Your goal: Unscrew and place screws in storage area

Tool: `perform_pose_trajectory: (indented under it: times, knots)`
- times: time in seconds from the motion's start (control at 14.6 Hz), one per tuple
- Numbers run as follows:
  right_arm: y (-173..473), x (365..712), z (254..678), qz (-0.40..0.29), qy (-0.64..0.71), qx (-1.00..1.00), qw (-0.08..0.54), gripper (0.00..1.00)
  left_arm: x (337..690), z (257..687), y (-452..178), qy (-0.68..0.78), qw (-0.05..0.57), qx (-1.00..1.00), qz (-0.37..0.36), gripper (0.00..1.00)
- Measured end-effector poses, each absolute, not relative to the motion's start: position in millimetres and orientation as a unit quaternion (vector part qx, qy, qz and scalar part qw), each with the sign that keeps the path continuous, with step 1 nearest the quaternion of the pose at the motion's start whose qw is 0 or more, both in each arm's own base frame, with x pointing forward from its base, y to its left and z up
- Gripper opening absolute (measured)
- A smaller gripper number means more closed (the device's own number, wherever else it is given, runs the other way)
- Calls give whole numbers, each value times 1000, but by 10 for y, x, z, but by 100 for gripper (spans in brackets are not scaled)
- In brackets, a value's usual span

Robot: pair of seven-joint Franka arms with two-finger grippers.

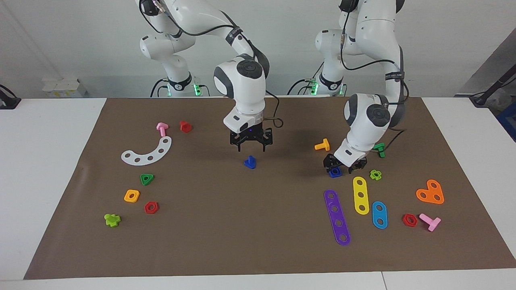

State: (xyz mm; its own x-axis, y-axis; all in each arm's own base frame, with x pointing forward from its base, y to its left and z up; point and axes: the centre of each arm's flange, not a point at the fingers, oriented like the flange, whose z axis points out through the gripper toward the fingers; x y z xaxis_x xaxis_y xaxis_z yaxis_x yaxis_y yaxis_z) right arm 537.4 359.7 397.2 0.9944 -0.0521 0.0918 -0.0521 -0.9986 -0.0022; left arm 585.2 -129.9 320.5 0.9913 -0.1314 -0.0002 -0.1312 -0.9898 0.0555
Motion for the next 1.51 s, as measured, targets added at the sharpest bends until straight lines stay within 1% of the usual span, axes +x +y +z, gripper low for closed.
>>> perform_pose_trajectory:
  times: [0.14,0.21,0.34,0.41,0.48,0.62,0.68,0.75,0.82,0.89,0.96,1.09,1.16,1.23,1.3,1.37,1.51]
  knots:
    - [3603,5356,3835,44,-24,999,1,94,5901,3281,-1053,-55,27,998,-11,100]
    - [3627,5328,3735,43,-21,999,0,92,5925,3346,-882,-49,23,998,-21,100]
    - [3663,5268,3517,47,-13,999,-3,91,5960,3596,-521,-42,3,999,-33,100]
    - [3660,5240,3421,49,-8,999,-2,87,5947,3766,-366,-36,-5,999,-35,100]
    - [3645,5215,3339,47,-4,999,-1,78,5907,3938,-248,-29,-8,999,-38,100]
    - [3620,5176,3253,41,0,999,4,74,5763,4274,-128,-22,-11,999,-48,100]
    - [3615,5169,3240,40,0,999,5,74,5684,4447,-118,-21,-13,998,-53,100]
    - [3611,5164,3231,39,0,999,6,66,5607,4647,-121,-22,-15,998,-55,100]
    - [3608,5160,3222,38,0,999,7,55,5540,4850,-126,-22,-15,998,-55,100]
    - [3605,5156,3214,38,1,999,7,47,5476,5062,-129,-22,-16,998,-54,100]
    - [3603,5153,3209,37,1,999,8,47,5422,5269,-131,-21,-17,998,-53,100]
    - [3602,5152,3207,37,1,999,8,33,5365,5673,-146,-21,-17,999,-47,100]
    - [3601,5152,3206,37,1,999,8,33,5362,5837,-161,-22,-17,999,-42,100]
    - [3600,5152,3205,37,1,999,9,25,5371,5962,-180,-23,-17,999,-37,100]
    - [3597,5154,3207,38,1,999,9,25,5391,6056,-200,-25,-17,999,-30,100]
    - [3592,5159,3218,39,1,999,8,20,5422,6122,-217,-26,-17,999,-23,100]
    - [3552,5189,3312,45,-4,999,5,19,5500,6175,-233,-27,-16,999,-15,100]
